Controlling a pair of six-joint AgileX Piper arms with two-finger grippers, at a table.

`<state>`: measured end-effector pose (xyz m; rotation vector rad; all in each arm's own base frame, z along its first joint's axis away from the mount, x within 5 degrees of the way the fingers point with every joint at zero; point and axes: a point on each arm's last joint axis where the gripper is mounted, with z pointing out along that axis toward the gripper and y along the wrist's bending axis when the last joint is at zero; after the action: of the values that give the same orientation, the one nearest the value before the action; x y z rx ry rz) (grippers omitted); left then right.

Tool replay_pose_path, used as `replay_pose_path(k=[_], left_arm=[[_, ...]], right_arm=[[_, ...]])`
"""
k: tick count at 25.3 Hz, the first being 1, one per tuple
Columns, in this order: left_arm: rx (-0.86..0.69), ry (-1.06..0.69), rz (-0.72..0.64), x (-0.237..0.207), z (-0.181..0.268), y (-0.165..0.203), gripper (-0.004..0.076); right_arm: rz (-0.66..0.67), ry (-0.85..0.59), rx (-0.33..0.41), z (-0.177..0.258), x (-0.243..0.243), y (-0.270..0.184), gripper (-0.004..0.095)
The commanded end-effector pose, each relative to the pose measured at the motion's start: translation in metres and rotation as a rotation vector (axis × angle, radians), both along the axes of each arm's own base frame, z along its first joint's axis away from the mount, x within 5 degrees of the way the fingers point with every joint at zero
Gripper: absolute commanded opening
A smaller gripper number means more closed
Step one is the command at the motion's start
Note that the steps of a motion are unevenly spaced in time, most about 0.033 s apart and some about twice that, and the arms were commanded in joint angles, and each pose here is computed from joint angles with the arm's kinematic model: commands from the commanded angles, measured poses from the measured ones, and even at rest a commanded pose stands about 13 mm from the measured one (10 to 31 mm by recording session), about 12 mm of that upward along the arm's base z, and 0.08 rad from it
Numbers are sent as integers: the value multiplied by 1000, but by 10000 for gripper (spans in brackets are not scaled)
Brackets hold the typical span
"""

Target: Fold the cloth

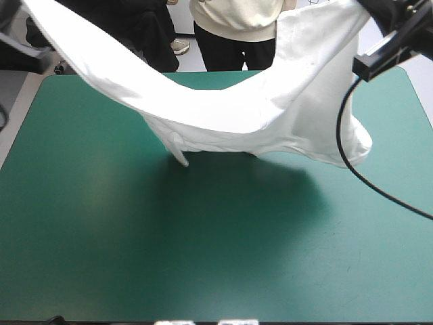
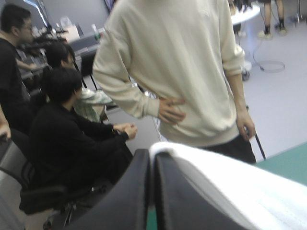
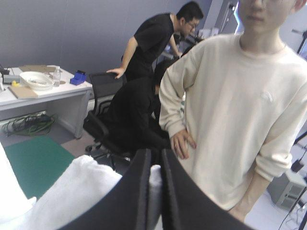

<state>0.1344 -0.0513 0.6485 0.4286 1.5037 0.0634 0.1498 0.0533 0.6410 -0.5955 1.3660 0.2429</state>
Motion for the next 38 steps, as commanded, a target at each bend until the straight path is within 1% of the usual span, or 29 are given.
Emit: replay_pose_path(k=[1,4,5,6,7,9,10,11,14,16,17,18,20,23,26,28,30,34,38], left_arm=[[-91,-210,-24,-46,29,27,-18],[-141,-325,-25,-68,41,41,-18],[-149,-352,-24,-71,43,43,-18],[-166,-416,-11,-78,49,48,-18],[-164,-422,8,-78,49,49,-18],[-163,-360,58,-64,44,46,-18],[-116,-280,112,-44,36,39,-18],[-71,-202,129,-24,27,28,-18],[-1,-53,142,21,3,0,-18],[54,48,163,55,-19,-20,-18],[81,100,178,74,-33,-30,-18],[112,152,193,92,-48,-41,-18],[170,218,228,126,-76,-58,-18],[176,294,241,177,-117,-73,-14],[131,379,220,225,-153,-74,-13],[110,404,216,251,-173,-70,-13],[113,393,232,271,-186,-64,-13],[61,387,231,297,-204,-48,-13],[48,410,203,317,-223,-40,-13]], right_arm=[[-32,-238,46,30,-72,-8,-7],[-123,-328,36,39,-121,-18,-2],[-138,-327,34,40,-123,-20,-2],[-164,-312,33,39,-123,-22,-2],[-176,-298,29,38,-121,-23,-2],[-180,-233,15,33,-103,-22,-2],[-173,-154,8,26,-82,-20,-2],[-162,-63,1,16,-59,-18,-2],[-146,93,-21,-6,-9,-13,-3],[-148,166,-22,-22,24,-11,-3],[-153,216,-20,-35,49,-10,-3],[-156,242,-19,-42,61,-10,-3],[-164,324,-25,-66,98,-8,-3],[-166,423,-49,-99,142,-5,-3],[-172,514,-79,-137,189,-3,-3],[-182,545,-84,-160,219,-2,-3],[-197,555,-75,-178,241,-2,-3],[-221,561,-55,-207,274,-1,-3],[-215,553,-4,-227,296,1,-3]])
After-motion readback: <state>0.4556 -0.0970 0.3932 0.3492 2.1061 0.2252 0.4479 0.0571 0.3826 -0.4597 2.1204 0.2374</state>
